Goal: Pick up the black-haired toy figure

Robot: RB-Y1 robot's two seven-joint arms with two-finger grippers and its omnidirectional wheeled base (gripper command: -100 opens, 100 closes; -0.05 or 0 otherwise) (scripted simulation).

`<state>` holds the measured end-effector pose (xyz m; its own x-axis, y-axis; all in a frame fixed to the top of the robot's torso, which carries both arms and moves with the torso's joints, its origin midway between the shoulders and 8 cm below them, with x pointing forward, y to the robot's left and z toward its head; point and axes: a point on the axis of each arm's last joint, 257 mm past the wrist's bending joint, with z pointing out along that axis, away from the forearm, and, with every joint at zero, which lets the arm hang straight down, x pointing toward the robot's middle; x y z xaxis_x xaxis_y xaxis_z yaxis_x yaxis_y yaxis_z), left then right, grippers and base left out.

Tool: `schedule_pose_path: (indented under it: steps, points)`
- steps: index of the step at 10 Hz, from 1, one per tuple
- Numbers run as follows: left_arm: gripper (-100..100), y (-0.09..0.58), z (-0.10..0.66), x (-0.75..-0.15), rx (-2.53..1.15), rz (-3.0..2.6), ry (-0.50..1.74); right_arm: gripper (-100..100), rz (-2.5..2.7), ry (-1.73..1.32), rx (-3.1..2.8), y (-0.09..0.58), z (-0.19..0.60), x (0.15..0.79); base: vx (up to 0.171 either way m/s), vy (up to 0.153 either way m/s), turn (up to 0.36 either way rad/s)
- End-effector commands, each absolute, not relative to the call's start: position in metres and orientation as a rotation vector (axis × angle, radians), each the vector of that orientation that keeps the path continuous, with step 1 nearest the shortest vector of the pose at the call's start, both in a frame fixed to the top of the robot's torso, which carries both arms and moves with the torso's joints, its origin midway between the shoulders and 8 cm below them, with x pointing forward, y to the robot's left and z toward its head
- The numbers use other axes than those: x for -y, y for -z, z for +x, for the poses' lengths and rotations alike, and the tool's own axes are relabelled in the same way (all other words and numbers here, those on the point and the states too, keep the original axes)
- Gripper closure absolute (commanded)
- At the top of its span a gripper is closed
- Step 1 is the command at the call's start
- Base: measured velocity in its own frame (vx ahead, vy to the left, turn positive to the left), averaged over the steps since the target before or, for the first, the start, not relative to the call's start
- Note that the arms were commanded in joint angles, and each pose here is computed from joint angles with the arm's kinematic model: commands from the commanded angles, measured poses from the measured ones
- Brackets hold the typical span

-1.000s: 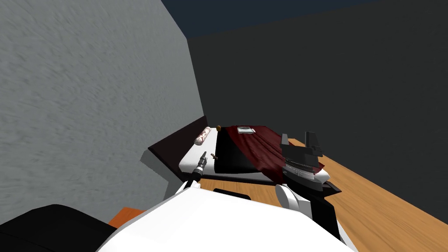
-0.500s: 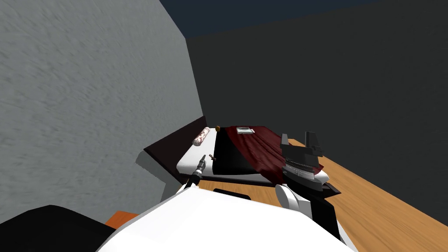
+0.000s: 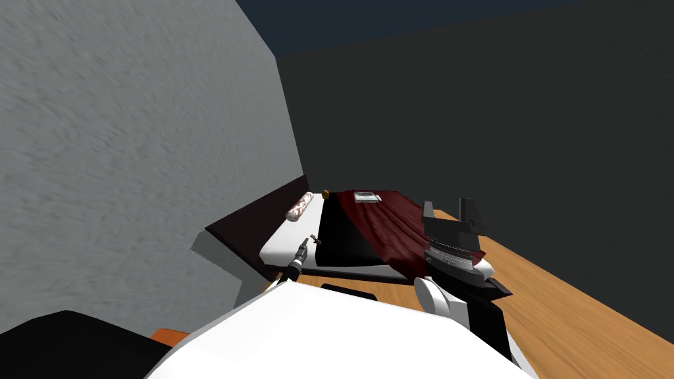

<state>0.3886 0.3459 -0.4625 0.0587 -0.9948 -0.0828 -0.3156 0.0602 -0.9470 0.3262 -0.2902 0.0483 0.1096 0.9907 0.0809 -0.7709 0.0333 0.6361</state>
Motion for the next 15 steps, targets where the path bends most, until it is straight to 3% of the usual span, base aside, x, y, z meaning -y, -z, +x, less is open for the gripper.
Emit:
schedule_pose_path:
  steps: [1, 9, 15]
  points:
    - [-100, 0.478, 0.381, -0.349, -1.445, -1.445, 0.898, 0, 0.621, -1.424, -0.442, -0.048, 0.326, 0.290, 0.083, -0.059, -0.006]
    - [-100, 0.557, 0.326, -0.388, -1.599, -1.603, 0.660, 0, 0.621, -1.424, -0.442, -0.048, 0.326, 0.290, 0.093, -0.048, -0.023]
    - [-100, 0.575, 0.307, -0.401, -1.639, -1.643, 0.585, 0, 0.621, -1.424, -0.442, -0.048, 0.326, 0.290, 0.062, -0.019, -0.012]
